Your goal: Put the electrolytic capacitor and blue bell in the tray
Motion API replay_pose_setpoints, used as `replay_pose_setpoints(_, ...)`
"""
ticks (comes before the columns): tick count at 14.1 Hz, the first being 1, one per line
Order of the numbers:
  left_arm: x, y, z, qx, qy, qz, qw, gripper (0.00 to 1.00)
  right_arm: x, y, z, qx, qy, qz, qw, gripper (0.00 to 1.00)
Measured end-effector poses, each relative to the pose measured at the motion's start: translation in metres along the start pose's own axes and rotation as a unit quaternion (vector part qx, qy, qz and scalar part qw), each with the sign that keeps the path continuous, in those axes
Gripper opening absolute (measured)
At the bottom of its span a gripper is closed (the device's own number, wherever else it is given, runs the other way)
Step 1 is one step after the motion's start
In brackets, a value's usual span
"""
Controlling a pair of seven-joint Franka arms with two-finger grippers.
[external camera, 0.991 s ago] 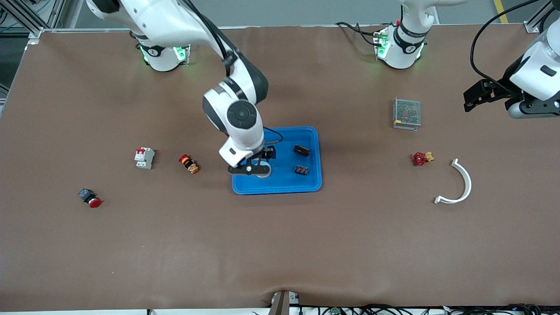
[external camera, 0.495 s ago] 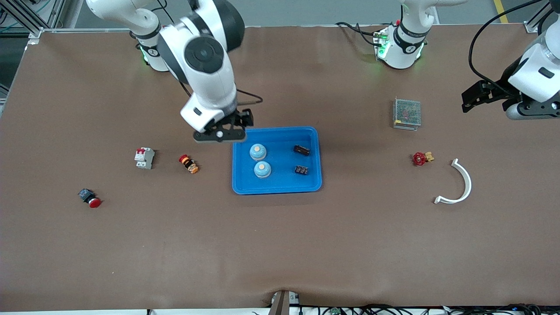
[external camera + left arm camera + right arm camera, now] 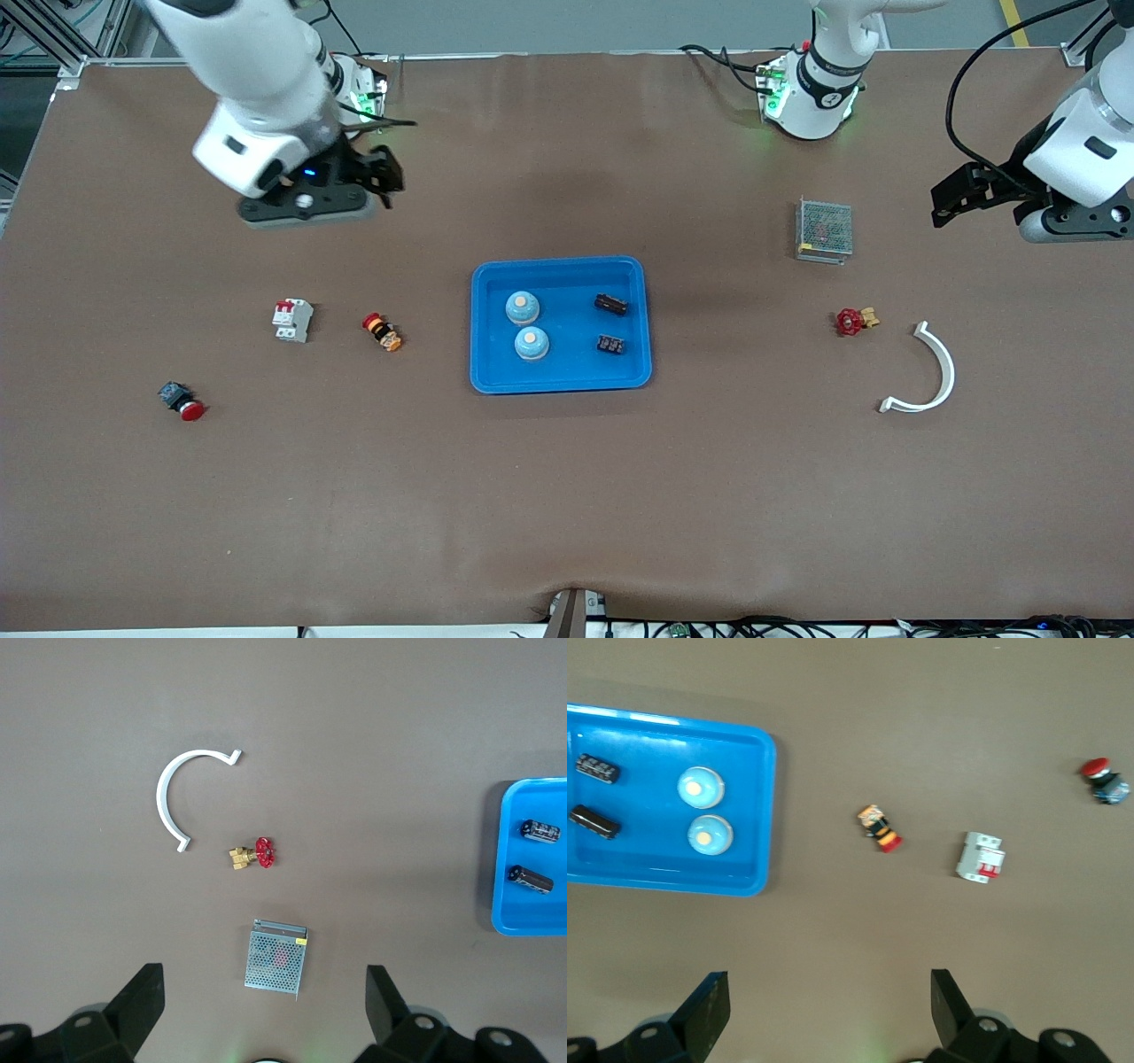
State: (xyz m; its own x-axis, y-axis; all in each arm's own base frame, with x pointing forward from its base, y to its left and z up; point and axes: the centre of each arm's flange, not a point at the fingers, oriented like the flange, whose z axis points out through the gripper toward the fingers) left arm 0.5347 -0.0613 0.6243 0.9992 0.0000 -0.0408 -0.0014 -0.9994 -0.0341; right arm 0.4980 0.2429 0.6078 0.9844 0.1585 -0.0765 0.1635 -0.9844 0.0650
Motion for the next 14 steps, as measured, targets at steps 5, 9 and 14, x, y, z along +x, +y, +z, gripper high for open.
replay_pose_setpoints(5,-0.001,-0.003,0.001,0.000,-0.005,-0.002,1.000,1.00,0.000,0.100,-0.009,0.007,0.004,0.004,1.000,1.00)
replay_pose_setpoints(9,-0.002,-0.005,-0.003,0.000,-0.004,-0.004,1.000,1.00,0.003,0.165,-0.004,0.015,0.008,0.020,1.000,1.00)
replay_pose_setpoints(14,-0.011,-0.006,-0.014,0.001,0.001,-0.005,1.000,1.00,0.000,0.219,-0.001,0.023,0.011,0.033,0.999,1.00)
